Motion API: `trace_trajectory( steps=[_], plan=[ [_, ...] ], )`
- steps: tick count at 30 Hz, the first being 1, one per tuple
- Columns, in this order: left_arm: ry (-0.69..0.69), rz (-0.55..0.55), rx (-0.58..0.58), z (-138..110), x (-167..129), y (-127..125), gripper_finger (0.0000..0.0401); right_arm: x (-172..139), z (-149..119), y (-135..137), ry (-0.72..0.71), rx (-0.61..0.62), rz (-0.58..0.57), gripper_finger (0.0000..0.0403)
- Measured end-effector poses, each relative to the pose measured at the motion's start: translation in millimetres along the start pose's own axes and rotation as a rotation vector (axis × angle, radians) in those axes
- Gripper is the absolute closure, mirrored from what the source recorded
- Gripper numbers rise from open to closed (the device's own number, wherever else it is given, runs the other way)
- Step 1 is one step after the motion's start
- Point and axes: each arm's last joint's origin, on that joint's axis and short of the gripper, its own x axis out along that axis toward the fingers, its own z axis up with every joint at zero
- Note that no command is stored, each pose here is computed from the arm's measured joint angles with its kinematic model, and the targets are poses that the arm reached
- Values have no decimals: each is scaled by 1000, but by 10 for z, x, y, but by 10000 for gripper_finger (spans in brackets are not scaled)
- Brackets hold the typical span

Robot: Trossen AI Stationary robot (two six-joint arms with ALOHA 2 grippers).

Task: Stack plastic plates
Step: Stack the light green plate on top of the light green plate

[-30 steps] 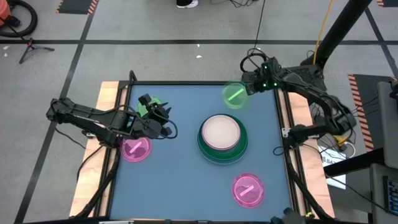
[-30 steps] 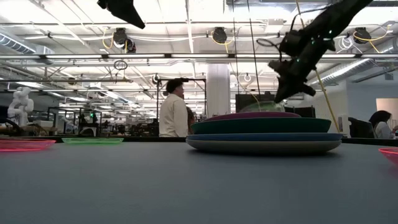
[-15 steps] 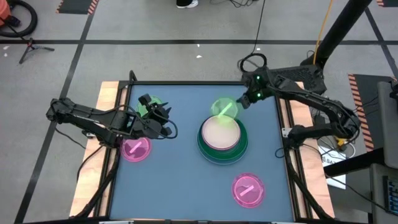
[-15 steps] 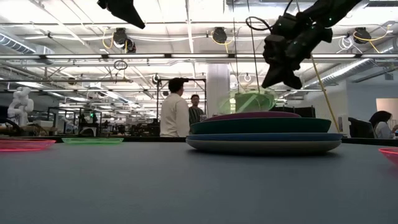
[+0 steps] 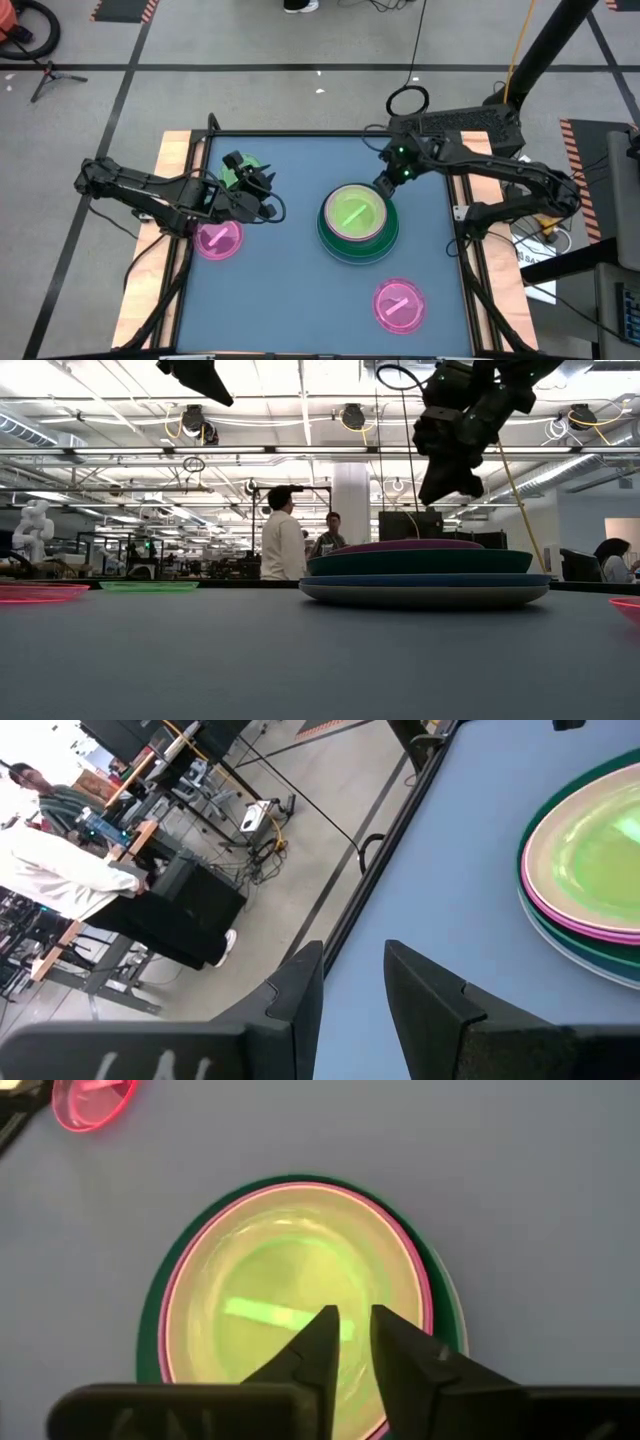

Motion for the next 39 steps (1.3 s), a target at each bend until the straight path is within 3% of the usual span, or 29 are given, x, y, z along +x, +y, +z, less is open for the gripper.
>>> trace_trajectory(
  steps=[9,22,27,33,39],
  plan=[
    [2,-26,-15,-2,0,-8,285,51,-87,200,26,-48,12,310],
    [83,-389,-50,-33,55,-246,285,116,-430,824,-127,-298,-216,311],
    [138,-397,-14,-68,152,-408,285,100,-591,1063,-151,-465,-170,312],
    [202,-384,35,-121,303,-591,285,76,-759,1229,-128,-558,-103,312],
    [347,-309,-40,-237,568,-642,285,55,-860,1317,-118,-661,-74,312]
  ],
)
